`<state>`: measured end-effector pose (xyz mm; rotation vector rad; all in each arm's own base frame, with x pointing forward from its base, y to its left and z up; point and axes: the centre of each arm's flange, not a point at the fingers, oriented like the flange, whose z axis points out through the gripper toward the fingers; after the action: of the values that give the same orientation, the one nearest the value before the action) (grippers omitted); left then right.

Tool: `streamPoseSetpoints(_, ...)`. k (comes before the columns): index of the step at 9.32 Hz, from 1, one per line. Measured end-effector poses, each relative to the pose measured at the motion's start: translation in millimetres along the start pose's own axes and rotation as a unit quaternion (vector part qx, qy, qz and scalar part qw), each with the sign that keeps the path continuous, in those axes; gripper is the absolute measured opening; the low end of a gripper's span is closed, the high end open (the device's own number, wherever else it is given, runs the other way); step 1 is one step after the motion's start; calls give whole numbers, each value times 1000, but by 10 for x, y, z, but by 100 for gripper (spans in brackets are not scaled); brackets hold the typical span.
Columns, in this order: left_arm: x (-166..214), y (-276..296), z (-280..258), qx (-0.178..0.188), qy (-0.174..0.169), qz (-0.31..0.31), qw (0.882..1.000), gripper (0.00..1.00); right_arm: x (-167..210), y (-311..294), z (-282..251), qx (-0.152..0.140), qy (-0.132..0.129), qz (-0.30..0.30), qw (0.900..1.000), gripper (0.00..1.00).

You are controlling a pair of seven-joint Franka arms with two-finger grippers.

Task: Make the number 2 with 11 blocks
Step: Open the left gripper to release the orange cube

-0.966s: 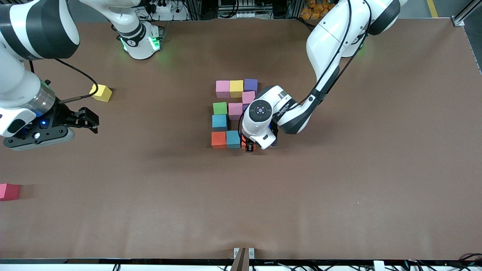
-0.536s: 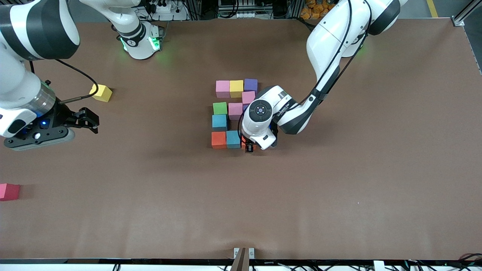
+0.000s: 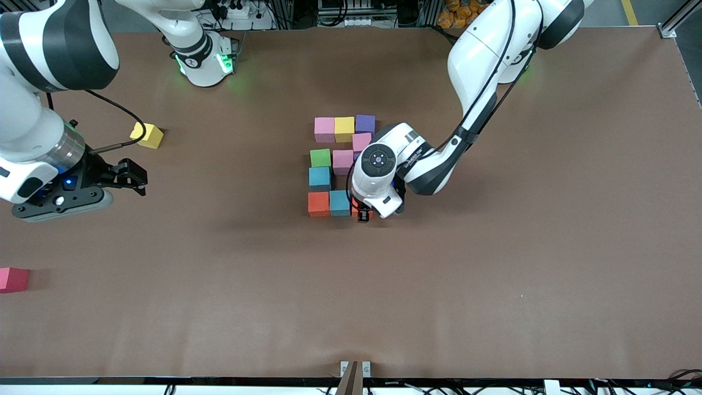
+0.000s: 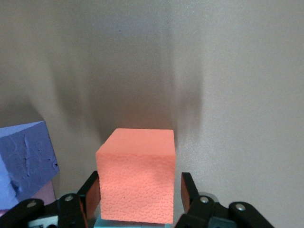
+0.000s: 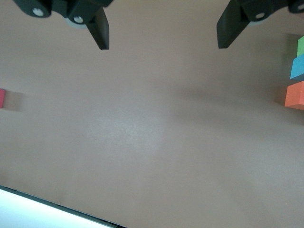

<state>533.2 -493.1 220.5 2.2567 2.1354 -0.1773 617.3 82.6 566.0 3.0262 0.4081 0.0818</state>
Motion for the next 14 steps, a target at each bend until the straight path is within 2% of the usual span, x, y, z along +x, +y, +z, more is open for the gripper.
streamPoseSetpoints(5, -8, -12, -196, 1, 7, 2, 1000, 75, 2, 0, 4, 0, 0, 0, 1000, 100)
streamPoseSetpoints(9, 62, 53, -648, -14, 15, 6, 1000, 75, 2, 6, 1, 0, 0, 0, 1000, 100)
streamPoseSetpoints(11, 349, 252, -947, -33, 31, 17, 999, 75, 2, 10, 1, 0, 0, 1, 1000, 100)
streamPoseSetpoints(14, 1176, 710, -1342, -50, 65, 47, 996, 75, 3, 14, -3, 0, 1, 1, 1000, 100)
